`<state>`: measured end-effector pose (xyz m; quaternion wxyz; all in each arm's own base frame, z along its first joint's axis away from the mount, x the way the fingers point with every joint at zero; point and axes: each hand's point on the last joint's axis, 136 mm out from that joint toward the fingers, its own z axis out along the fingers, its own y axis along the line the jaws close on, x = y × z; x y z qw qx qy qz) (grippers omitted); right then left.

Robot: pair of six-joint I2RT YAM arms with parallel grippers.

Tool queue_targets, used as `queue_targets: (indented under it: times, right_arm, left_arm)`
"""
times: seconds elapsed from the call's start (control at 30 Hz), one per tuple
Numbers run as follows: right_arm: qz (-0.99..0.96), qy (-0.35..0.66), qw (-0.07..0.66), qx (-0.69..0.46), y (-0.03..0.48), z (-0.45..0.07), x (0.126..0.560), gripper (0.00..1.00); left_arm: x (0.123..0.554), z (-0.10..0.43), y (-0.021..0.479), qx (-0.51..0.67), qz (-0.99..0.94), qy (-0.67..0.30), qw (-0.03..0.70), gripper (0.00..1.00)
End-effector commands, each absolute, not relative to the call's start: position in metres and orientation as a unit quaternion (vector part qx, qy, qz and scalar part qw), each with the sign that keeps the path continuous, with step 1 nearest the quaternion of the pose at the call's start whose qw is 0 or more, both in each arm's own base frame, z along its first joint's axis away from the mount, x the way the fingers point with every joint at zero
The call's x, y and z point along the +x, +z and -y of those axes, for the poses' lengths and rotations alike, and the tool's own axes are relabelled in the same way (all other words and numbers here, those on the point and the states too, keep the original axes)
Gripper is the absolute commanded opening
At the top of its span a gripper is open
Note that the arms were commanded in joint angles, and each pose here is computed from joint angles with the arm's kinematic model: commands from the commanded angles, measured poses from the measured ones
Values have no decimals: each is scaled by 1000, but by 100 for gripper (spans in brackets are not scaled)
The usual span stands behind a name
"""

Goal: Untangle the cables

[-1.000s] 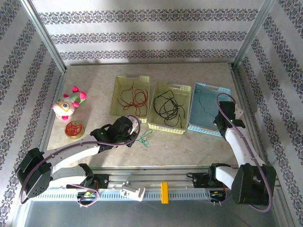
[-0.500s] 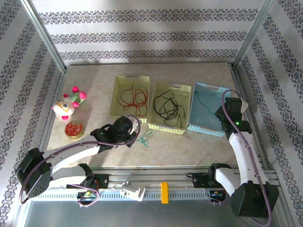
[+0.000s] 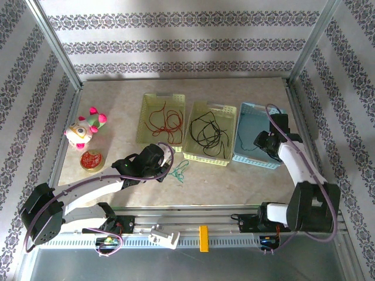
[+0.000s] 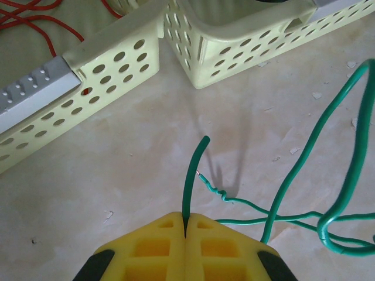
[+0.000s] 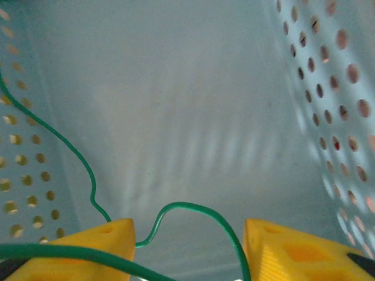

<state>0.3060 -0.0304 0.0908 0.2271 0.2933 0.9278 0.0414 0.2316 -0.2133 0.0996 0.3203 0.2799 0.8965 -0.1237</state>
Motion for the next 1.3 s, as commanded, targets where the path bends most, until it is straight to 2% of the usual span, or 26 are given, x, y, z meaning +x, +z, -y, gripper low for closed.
queue_targets:
  times: [0.0,0.17,0.3,0.4,0.43,0.53,0.83,0.97,1.1,1.17,1.27]
  right_arm:
    - [-929,50,227,288,89,30,327,49]
    - [-938,45,192,286,64,26,337,48]
    - [-938,43,199,280,74,27,340,55]
    - [-935,15,212,285,90,37,336,66]
    - [-934,3,215,285,95,41,334,85]
    - [-936,-18,216,278,106,47,332,91]
    - [-942,-80,212,247,122,56,325,91]
    - [-932,-38,267,241,144,43,331,88]
    - [-924,83,337,162,183,-12,335,83]
    - [-922,140,348,100,197,-51,327,80]
    - [-913,249,322,-23,205,-126,298,76]
  left_arm:
    - [230,214,96,287,-894,-126,321,0]
    - [230,214,95,286,-895,-126,318,0]
    - [231,213,96,284,-895,-124,320,0]
    - [231,214,97,285,-894,-124,321,0]
    - [231,214,96,285,-895,-124,321,0]
    - [231,214,97,286,-894,-125,322,0]
    - [231,213,99,285,-893,-123,325,0]
    - [231,213,100,285,-893,-123,326,0]
    - [231,215,102,286,-891,-130,328,0]
    - [231,217,104,284,-890,-138,330,0]
    - [231,221,112,274,-887,-154,339,0]
